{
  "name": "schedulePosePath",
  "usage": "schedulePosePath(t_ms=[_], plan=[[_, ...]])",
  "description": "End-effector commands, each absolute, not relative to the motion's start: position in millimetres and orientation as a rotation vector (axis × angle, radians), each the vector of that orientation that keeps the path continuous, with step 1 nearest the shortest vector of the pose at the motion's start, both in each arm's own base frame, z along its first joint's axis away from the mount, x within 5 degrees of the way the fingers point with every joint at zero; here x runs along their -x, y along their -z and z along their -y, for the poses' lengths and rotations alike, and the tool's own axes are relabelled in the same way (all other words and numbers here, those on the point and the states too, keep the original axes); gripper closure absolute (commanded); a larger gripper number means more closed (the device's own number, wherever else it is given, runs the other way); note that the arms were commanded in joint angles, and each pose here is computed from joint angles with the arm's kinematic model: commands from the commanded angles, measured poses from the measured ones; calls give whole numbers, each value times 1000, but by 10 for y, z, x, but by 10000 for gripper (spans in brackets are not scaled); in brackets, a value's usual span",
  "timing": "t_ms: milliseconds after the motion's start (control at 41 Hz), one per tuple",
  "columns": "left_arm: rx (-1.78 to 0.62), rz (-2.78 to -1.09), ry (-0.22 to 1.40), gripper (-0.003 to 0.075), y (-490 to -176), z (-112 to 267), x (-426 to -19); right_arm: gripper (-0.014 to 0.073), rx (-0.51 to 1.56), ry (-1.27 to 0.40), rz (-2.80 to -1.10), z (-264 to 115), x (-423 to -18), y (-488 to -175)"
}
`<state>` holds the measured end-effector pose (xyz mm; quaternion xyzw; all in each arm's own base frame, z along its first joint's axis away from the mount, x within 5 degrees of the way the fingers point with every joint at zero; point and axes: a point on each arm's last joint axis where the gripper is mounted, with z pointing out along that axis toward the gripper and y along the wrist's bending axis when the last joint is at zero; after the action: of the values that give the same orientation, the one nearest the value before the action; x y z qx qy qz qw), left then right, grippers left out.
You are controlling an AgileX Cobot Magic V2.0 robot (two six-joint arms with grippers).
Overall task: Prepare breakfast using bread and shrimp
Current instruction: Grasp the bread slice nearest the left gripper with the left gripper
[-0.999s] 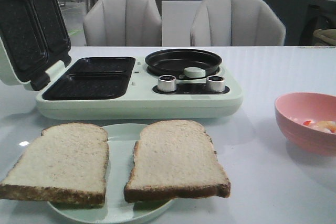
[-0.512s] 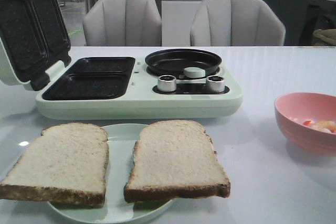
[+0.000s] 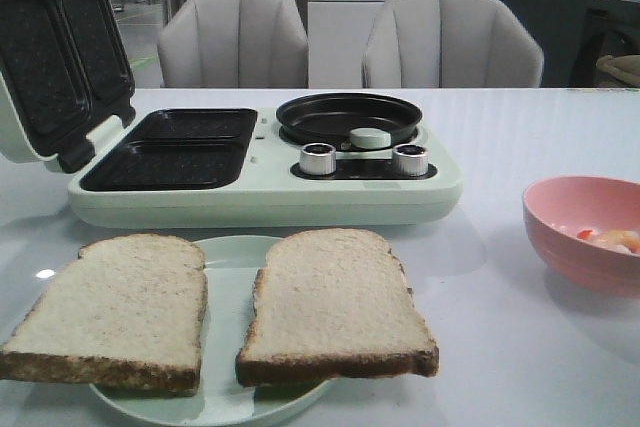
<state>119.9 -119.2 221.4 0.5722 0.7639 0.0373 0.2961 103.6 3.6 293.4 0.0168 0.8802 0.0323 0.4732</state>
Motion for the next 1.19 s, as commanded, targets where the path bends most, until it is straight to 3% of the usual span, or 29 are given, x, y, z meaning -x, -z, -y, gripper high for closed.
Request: schedulePosePath(t_ms=[0,317,682,1048,1170], plan=[[-1538,-1938,-178,137,-2234,1340,-1280,66,-37,-60,-2053,-22,-1093,-3081],[-1566,-1877,-425,137,-1967,1517,-1513,66,-37,-60,-2053,-22,-1093,-3081],[-1670,-1885,-536,150,-1725,1573,-1589,66,-37,-60,-2053,-22,-1093,-3081],[-1674,-1889,-536,447,-1710,1577,-1590,66,-37,-60,-2053,-22,-1093,-3081],[-1672,-1893,-531,510,-1709,1578,-1588,66,-37,-60,-2053,-22,-1093,-3081]])
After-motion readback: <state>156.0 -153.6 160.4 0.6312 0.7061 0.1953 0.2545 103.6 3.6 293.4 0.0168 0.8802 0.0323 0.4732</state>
